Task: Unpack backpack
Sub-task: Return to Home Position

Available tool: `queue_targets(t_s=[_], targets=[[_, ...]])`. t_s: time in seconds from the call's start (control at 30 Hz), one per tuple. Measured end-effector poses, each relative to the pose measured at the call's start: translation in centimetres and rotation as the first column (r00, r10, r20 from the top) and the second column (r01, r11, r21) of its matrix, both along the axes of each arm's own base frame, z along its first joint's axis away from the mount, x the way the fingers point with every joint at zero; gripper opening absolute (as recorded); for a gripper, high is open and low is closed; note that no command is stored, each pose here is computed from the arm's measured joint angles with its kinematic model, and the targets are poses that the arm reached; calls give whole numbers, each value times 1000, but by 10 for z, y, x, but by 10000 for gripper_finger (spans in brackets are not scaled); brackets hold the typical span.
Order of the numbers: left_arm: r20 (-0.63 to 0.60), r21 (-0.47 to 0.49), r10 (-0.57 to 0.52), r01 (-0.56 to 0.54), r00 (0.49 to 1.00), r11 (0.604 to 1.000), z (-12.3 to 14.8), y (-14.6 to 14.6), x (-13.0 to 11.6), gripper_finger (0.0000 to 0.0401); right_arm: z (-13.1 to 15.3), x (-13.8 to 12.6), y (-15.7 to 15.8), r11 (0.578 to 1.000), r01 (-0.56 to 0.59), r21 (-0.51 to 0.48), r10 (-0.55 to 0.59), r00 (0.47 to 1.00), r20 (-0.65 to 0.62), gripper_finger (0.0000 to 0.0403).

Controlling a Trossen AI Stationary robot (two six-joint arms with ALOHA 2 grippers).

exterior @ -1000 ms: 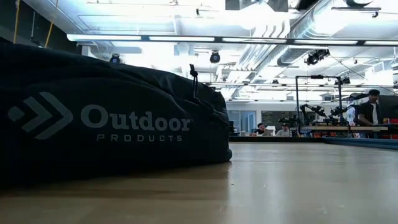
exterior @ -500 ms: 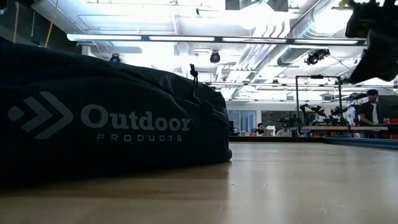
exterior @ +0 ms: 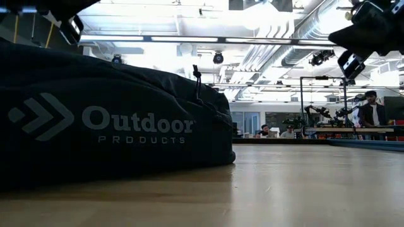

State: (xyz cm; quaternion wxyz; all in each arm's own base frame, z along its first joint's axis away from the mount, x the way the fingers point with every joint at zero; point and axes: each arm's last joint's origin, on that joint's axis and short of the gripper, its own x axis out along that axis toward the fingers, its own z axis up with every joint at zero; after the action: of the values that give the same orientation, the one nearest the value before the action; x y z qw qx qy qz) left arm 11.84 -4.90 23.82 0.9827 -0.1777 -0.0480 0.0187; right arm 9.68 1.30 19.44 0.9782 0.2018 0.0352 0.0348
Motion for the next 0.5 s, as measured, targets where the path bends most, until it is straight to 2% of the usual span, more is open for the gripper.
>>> queue_targets(t_s=[0.17, 0.3, 0.5], targets=[[48, 3, 12, -12, 999, 1000, -22, 11, -16, 42, -15, 1, -5, 999, -4, -45, 6, 999, 49, 0], [107, -17, -35, 37, 994, 999, -32, 18, -27, 42, -27, 4, -8, 998, -27, -57, 30, 998, 62, 0], [75, -55, -74, 78, 994, 995, -56, 23, -27, 42, -24, 4, -13, 998, -30, -61, 36, 994, 98, 0]])
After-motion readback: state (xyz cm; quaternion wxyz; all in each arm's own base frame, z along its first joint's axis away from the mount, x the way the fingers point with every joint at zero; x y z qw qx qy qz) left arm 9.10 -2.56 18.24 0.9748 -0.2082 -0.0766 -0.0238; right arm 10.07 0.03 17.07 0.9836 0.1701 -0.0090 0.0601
